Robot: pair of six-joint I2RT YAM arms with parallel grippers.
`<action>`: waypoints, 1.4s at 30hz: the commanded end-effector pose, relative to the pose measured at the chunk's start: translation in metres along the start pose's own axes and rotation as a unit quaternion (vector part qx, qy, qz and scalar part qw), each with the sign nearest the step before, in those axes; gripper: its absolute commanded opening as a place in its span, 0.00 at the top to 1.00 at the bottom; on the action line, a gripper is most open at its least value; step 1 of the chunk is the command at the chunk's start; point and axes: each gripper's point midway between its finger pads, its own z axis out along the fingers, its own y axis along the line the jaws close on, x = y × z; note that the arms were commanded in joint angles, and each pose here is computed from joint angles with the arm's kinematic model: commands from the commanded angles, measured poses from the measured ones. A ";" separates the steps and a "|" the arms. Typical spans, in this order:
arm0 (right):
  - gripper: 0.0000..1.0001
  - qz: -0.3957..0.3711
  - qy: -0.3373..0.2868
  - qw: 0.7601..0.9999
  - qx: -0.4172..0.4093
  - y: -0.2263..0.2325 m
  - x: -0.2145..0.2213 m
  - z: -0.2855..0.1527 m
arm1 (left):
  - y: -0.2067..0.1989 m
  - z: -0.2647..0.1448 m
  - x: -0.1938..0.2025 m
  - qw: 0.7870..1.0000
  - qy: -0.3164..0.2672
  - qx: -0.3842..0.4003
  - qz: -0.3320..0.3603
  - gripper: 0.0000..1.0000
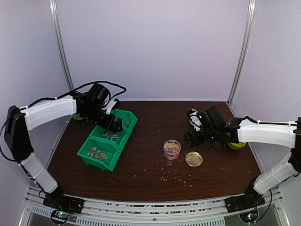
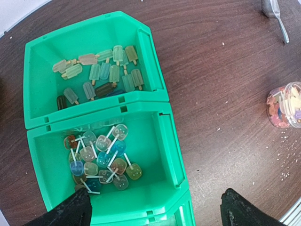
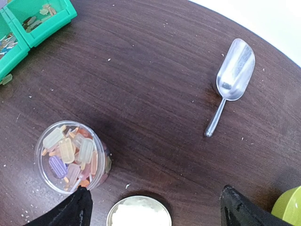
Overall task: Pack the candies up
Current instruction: Move the packing box to the center of the board.
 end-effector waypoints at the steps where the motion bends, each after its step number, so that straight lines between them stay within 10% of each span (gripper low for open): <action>1: 0.06 -0.027 -0.041 0.999 0.022 0.006 -0.001 -0.022 | 0.000 -0.015 -0.014 0.999 -0.037 0.002 0.002 0.02; 24: 0.11 -0.082 0.085 0.993 0.002 0.061 0.050 0.001 | -0.001 -0.021 -0.014 0.999 -0.044 0.004 -0.002 0.02; 42: 0.14 -0.101 0.062 0.992 0.031 0.074 -0.009 0.029 | -0.003 -0.033 -0.017 0.998 -0.060 0.005 -0.001 0.02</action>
